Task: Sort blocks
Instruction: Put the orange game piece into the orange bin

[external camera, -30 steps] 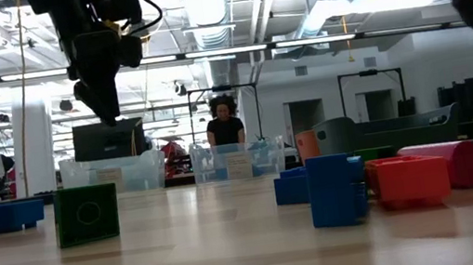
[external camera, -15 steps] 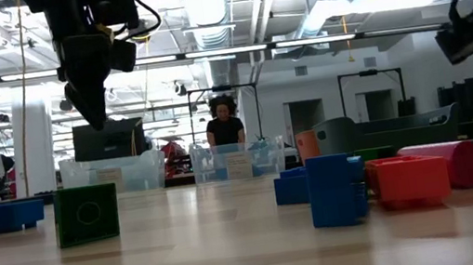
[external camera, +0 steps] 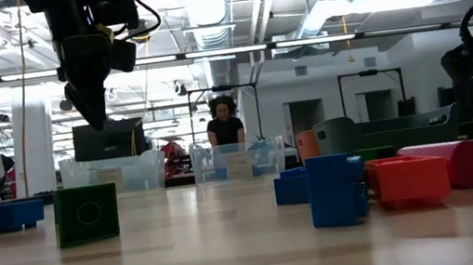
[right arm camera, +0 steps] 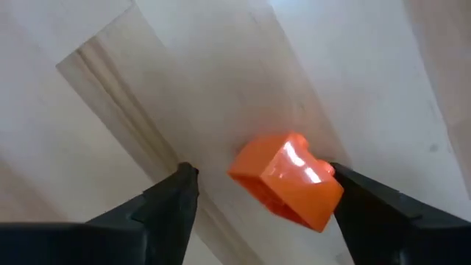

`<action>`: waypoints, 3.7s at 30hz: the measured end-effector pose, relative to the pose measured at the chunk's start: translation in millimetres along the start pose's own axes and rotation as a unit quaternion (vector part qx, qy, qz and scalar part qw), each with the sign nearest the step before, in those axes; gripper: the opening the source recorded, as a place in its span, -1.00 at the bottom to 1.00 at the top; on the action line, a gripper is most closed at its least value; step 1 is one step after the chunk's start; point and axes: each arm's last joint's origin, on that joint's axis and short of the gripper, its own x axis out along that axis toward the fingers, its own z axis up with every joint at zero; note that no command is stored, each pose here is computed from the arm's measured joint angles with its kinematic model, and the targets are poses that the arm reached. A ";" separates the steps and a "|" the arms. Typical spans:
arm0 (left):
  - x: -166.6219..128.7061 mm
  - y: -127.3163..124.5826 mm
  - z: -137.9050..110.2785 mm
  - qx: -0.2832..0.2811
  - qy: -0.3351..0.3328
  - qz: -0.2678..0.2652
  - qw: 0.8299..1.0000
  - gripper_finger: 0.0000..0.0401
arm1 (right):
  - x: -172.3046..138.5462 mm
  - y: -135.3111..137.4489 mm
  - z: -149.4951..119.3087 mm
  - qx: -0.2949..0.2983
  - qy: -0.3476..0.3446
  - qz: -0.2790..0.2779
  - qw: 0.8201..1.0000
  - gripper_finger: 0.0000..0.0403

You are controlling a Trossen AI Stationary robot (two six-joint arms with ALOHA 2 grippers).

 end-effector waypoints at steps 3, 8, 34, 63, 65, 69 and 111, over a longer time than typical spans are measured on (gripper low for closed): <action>0.0 -0.1 0.0 0.000 0.000 0.000 1.000 0.14 | 1.6 0.2 0.1 0.000 0.003 -0.004 1.000 0.35; 0.0 0.0 0.0 0.000 0.000 0.000 1.000 0.14 | 1.0 -1.4 0.8 -0.006 0.004 -0.007 1.000 -0.02; -0.1 -2.3 -4.4 -0.063 0.031 -0.044 0.997 0.14 | -115.5 -44.0 84.6 -0.035 -0.178 0.173 0.968 -0.41; -1.6 -37.6 -24.1 -0.080 0.108 -0.079 0.988 0.14 | -13.5 57.8 128.3 -0.422 -0.093 0.102 0.896 0.40; -1.9 -39.9 -26.4 -0.075 0.116 -0.077 0.988 0.14 | -12.7 56.1 126.4 -0.432 -0.080 0.097 0.893 0.40; -2.2 -43.5 -28.9 -0.068 0.122 -0.076 0.987 0.14 | -12.8 53.5 125.9 -0.442 -0.073 0.090 0.889 0.39; -1.9 -44.2 -28.7 -0.052 0.098 -0.035 0.993 0.14 | -22.8 24.8 153.2 -0.343 -0.045 0.043 0.937 -0.51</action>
